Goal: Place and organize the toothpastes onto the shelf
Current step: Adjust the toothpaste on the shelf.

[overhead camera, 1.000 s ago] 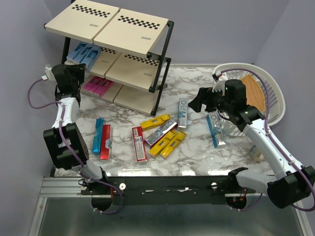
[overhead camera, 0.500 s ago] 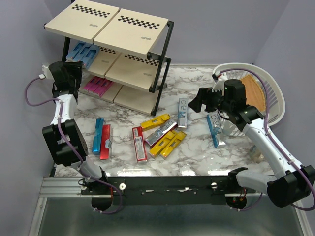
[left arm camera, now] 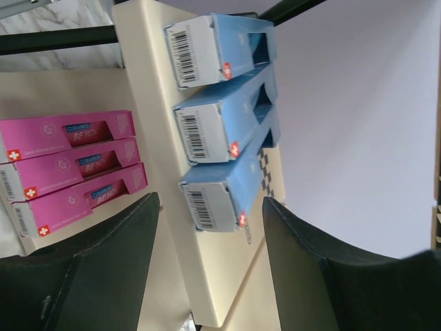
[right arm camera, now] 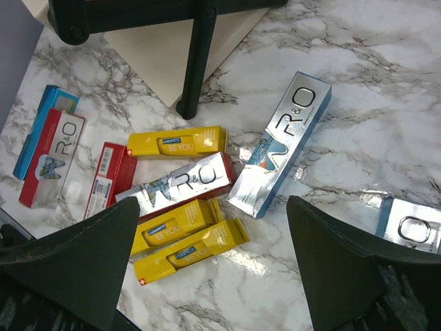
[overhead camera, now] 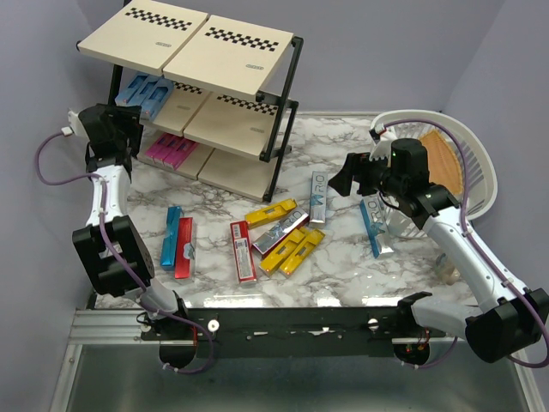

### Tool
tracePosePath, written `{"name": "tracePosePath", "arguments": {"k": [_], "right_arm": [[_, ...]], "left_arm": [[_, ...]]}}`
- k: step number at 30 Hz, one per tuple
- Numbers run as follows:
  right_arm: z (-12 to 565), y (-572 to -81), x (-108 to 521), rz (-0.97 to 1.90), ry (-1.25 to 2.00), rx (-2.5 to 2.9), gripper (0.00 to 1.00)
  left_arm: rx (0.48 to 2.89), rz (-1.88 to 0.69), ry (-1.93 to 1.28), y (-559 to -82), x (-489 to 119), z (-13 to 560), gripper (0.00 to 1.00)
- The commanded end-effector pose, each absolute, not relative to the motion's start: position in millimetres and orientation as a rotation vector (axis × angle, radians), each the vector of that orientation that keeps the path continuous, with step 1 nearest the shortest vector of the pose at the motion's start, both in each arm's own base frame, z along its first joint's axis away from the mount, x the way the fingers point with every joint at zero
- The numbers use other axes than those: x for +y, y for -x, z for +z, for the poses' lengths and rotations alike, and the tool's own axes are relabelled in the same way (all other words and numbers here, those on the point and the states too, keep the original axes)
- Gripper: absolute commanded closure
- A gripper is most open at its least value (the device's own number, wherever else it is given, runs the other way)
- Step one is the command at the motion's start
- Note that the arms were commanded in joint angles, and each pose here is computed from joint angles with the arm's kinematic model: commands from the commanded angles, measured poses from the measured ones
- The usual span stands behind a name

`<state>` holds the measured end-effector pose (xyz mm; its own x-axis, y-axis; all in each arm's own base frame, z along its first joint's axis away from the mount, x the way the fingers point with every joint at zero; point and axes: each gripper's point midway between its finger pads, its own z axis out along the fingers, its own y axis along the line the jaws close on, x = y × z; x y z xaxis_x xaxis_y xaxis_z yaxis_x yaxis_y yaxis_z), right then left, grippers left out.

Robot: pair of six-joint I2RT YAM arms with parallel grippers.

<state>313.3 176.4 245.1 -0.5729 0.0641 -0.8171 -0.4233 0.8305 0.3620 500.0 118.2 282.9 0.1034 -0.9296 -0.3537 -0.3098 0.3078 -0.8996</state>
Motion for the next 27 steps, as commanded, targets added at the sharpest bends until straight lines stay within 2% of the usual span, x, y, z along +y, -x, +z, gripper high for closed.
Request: {"name": "tracePosePath", "arguments": {"k": [1, 27], "right_arm": [[252, -316, 174, 0.645, 0.270, 2.061, 0.04], [249, -319, 175, 0.644, 0.269, 2.073, 0.04]], "left_arm": [[1.423, -0.729, 1.155, -496, 113, 313, 0.32], [1.417, -0.816, 1.134, -525, 111, 321, 0.36]]}}
